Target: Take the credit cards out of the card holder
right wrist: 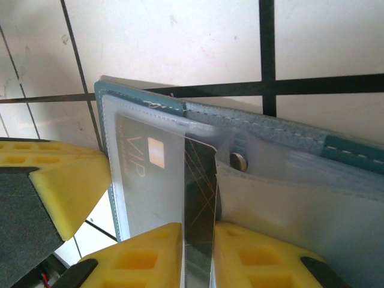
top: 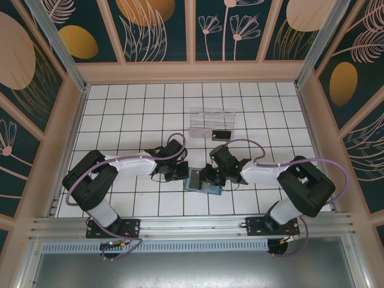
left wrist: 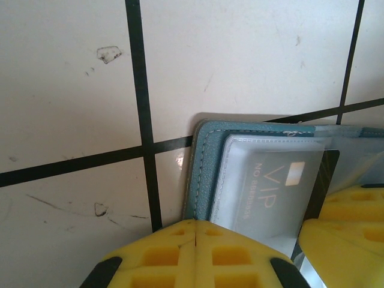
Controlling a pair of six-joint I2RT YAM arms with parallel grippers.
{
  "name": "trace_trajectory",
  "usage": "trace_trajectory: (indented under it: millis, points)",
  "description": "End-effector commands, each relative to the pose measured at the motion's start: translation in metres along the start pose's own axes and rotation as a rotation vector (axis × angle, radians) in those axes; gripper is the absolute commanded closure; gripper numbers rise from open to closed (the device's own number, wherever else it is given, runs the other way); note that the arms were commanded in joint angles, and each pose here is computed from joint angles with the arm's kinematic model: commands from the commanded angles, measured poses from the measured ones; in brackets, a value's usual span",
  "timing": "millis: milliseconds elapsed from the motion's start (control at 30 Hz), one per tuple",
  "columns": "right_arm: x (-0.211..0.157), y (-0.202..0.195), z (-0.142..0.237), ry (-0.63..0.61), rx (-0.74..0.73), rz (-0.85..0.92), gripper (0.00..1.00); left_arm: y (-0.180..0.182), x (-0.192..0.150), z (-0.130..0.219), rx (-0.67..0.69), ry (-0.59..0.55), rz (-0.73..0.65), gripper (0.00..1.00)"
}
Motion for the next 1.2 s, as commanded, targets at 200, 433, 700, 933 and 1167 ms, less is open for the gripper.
trace_trajectory:
  millis: [200,433,700,933,1167]
  points:
    - [-0.002,0.008,0.006,-0.004,0.119,-0.005,0.82,0.012,-0.013,-0.012,0.052,0.064,0.002,0.95]
    - [-0.002,0.011,0.009,-0.009,0.153,-0.003,0.89,0.013,-0.014,-0.012,0.054,0.066,0.002,0.95]
    - [-0.002,0.004,0.016,-0.027,0.134,-0.012,0.95,0.015,-0.015,-0.013,0.062,0.066,0.005,0.95]
    - [-0.005,-0.017,0.02,-0.026,0.062,-0.033,0.96,0.017,-0.015,-0.013,0.069,0.067,0.001,0.95]
    - [-0.005,-0.026,0.029,-0.038,0.034,-0.041,0.96,0.022,-0.017,-0.019,0.09,0.084,0.008,0.95]
Point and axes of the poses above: each hand's point on the last joint's axis, 136 mm out from that joint toward the fingers, its own z axis back along the fingers, its own y axis along the line the jaws close on, x = y × z, the point moved 3 cm from there along z, back along the fingers, and after that the axes turned 4 degrees about -z, right-handed, at the moved point
